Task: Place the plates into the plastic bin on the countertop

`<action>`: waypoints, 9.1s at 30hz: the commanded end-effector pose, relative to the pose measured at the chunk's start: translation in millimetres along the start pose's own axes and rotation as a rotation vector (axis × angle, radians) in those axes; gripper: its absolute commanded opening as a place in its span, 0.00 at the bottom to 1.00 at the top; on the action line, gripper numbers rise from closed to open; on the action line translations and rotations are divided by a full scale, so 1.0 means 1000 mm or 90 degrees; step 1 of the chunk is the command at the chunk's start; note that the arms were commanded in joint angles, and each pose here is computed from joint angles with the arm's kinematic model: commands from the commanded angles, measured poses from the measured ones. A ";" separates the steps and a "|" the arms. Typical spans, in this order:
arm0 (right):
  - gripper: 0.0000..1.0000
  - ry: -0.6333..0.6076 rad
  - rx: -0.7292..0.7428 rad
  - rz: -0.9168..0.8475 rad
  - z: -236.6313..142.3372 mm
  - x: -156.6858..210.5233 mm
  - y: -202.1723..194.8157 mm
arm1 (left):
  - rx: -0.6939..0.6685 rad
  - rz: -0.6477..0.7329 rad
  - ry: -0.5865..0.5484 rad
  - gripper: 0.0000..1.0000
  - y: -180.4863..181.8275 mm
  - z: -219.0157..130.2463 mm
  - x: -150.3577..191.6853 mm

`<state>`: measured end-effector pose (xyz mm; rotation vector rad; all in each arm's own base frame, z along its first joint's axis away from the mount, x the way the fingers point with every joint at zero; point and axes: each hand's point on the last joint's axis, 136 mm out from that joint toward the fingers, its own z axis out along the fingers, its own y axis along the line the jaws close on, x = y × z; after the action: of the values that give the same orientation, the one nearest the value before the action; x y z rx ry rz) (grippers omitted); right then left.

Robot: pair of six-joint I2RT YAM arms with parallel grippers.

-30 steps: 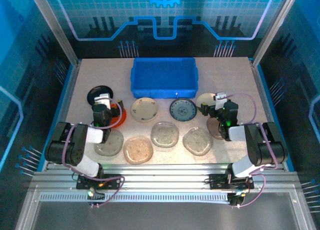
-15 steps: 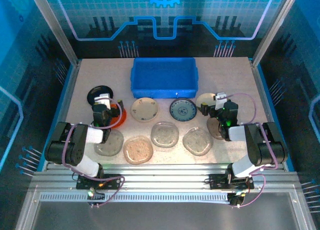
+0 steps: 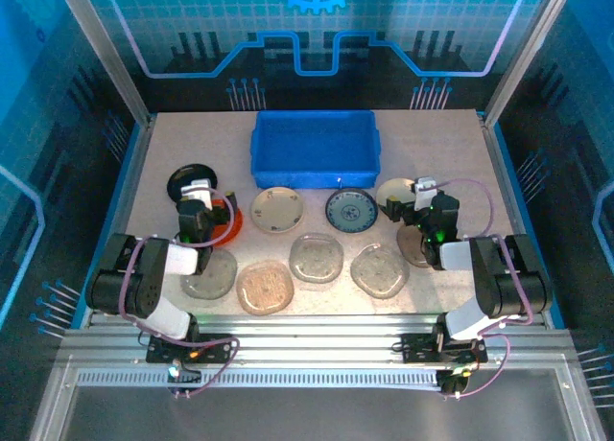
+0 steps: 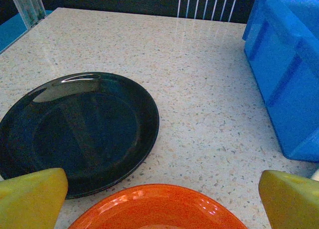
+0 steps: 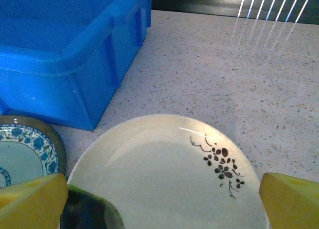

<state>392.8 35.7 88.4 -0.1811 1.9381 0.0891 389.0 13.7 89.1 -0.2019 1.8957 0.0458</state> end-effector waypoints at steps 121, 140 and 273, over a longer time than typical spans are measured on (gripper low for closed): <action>0.81 0.316 -0.291 0.205 -0.061 -0.067 0.224 | -0.095 -0.619 0.283 0.00 0.114 0.092 0.028; 0.79 0.316 -0.307 0.193 -0.054 -0.079 0.234 | -0.007 -0.565 0.218 0.00 0.087 0.078 -0.036; 0.65 0.189 -0.192 0.281 0.086 -0.210 0.185 | 0.278 -0.208 0.289 0.99 -0.136 -0.097 -0.104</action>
<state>533.3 266.2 227.2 0.0832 2.2578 0.7483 350.7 -110.4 213.7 -0.3014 2.2583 -0.7026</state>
